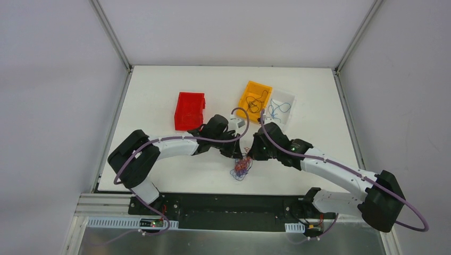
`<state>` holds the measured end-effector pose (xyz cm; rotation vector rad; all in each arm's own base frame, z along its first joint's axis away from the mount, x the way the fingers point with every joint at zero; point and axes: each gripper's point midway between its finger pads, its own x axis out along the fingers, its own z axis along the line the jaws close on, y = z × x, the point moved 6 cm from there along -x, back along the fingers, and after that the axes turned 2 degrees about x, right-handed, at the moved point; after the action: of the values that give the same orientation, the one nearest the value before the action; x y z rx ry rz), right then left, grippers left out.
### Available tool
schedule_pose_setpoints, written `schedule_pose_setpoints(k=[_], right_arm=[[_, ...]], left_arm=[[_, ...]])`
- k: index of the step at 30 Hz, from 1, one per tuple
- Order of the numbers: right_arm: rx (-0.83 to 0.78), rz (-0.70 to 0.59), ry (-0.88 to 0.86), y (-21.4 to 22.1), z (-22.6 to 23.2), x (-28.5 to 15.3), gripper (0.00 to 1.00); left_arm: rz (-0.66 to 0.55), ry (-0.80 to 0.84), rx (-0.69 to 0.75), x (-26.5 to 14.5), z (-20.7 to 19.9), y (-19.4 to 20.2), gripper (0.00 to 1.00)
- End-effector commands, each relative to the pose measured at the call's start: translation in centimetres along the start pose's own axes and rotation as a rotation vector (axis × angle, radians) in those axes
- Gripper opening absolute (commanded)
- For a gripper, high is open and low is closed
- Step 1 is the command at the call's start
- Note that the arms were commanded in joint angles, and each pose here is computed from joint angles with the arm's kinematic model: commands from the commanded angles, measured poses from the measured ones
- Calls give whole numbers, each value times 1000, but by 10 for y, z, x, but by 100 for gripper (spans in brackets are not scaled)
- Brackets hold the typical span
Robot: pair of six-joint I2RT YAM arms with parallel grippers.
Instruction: Untangle the cables
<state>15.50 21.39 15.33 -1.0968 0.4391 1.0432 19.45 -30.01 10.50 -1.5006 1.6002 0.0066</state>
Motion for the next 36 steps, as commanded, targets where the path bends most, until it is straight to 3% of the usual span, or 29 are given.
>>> schedule_pose_setpoints(k=[1, 12, 18, 29, 31, 33, 36], right_arm=[[14, -73, -11, -20, 10, -6, 0], [149, -250, 378, -31, -63, -33, 0], [306, -344, 486, -30, -103, -51, 0], [429, -399, 579, -32, -126, -67, 0], [389, -377, 538, -35, -121, -68, 0], [295, -268, 311, -33, -94, -60, 0], [218, -167, -38, -33, -50, -57, 0]], left_arm=[[-36, 64, 33, 2, -11, -9, 0], [-103, -452, -41, -73, 37, 16, 0], [-235, -541, -289, -123, 67, 28, 0], [-397, -728, -362, -179, 70, 30, 0], [-408, -724, -343, -183, 67, 28, 0], [-389, -672, -313, -181, 61, 25, 0], [-323, -513, -247, -169, 45, 15, 23]])
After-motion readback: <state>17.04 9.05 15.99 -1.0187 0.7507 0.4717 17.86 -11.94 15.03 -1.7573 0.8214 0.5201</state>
